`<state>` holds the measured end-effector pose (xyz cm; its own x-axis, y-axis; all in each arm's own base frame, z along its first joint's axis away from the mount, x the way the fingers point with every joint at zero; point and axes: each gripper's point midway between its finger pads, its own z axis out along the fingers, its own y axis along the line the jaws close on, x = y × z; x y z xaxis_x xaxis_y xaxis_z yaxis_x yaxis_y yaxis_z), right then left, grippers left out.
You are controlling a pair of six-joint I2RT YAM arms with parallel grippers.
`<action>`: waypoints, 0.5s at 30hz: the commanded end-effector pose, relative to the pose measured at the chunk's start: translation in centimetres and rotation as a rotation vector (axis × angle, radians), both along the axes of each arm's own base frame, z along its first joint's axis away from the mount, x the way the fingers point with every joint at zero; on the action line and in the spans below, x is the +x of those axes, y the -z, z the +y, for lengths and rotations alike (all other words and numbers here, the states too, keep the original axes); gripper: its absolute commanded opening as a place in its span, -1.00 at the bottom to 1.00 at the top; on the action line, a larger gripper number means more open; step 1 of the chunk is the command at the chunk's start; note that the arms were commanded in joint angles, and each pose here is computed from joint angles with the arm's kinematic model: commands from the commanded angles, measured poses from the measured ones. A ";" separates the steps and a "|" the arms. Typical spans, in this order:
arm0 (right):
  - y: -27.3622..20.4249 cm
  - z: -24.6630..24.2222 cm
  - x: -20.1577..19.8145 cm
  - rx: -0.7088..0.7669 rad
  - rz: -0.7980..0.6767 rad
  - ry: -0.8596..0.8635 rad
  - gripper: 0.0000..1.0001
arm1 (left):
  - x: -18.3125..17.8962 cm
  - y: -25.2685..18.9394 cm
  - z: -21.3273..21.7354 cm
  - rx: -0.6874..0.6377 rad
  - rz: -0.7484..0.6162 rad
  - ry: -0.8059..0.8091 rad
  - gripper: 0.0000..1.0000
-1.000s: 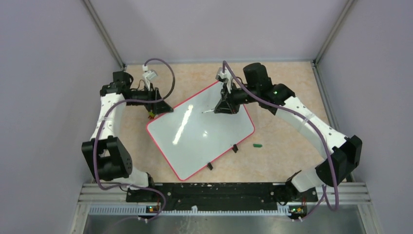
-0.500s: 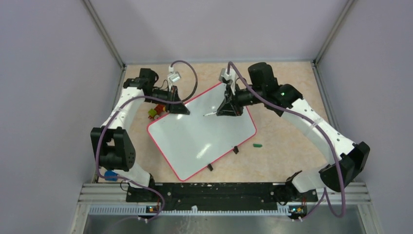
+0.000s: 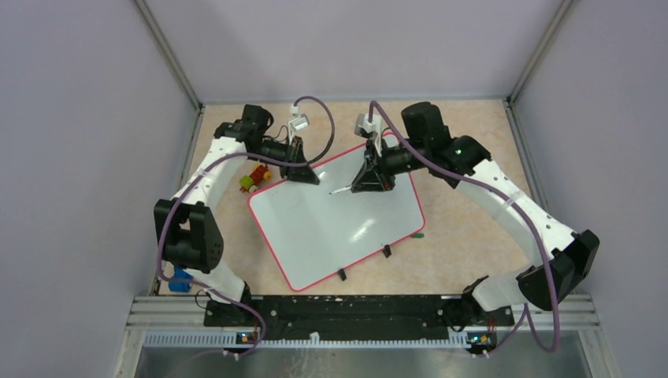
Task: Write a sentence on the whiteboard
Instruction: Move the whiteboard to the center of the board.
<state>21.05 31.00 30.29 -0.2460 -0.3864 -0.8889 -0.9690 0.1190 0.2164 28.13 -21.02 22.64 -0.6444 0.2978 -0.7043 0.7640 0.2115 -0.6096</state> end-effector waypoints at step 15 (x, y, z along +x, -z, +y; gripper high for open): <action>-0.9 0.1 -0.1 0.054 -0.087 0.034 -1.00 | 0.0 -4.2 5.3 -0.012 -0.110 -0.172 0.28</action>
